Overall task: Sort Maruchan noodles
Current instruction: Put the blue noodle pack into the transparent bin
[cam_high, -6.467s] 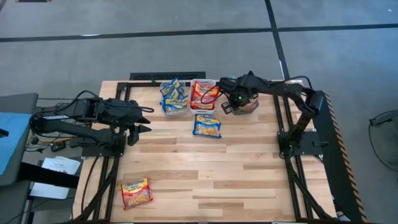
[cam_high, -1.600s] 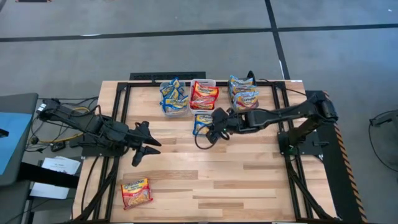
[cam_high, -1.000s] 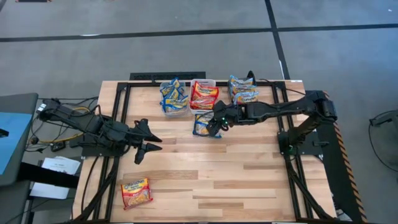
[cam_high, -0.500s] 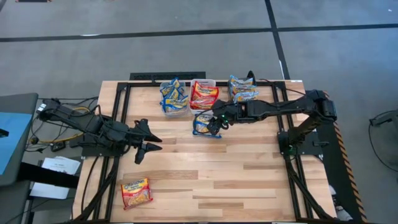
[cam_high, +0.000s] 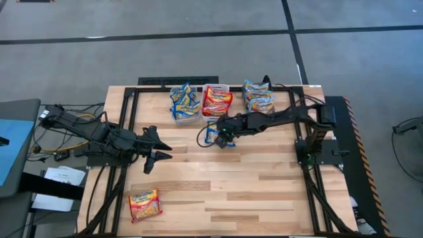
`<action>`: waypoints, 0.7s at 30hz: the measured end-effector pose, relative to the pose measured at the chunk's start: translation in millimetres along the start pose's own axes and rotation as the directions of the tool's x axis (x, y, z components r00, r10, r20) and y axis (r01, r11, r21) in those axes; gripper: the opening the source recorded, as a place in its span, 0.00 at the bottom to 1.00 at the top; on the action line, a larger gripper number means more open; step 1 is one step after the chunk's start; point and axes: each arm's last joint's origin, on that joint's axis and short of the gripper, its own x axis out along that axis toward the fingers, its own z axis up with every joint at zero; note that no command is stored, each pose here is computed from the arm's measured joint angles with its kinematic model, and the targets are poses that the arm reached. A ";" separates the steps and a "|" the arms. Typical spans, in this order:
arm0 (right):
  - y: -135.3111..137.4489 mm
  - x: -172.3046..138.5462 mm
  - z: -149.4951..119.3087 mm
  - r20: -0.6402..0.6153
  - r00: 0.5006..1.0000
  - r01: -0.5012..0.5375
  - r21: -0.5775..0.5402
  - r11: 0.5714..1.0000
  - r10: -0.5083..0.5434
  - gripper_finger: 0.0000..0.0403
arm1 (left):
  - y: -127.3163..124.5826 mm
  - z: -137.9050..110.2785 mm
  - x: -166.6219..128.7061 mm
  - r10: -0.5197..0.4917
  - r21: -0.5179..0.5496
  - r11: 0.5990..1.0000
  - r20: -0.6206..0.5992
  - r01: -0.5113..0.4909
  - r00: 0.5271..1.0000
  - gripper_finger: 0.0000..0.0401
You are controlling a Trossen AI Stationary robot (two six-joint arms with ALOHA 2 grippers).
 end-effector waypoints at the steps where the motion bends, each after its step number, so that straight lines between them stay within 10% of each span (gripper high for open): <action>1: 0.4 2.9 -0.5 -0.001 1.000 0.005 0.006 1.000 -0.005 0.53 | 0.1 -0.1 0.0 0.000 0.001 1.000 -0.001 0.000 1.000 0.39; 21: 12.8 49.5 -19.0 -0.102 0.995 0.009 0.071 0.997 -0.002 0.47 | 0.1 -0.2 -0.1 0.001 -0.049 0.999 -0.002 -0.001 1.000 0.39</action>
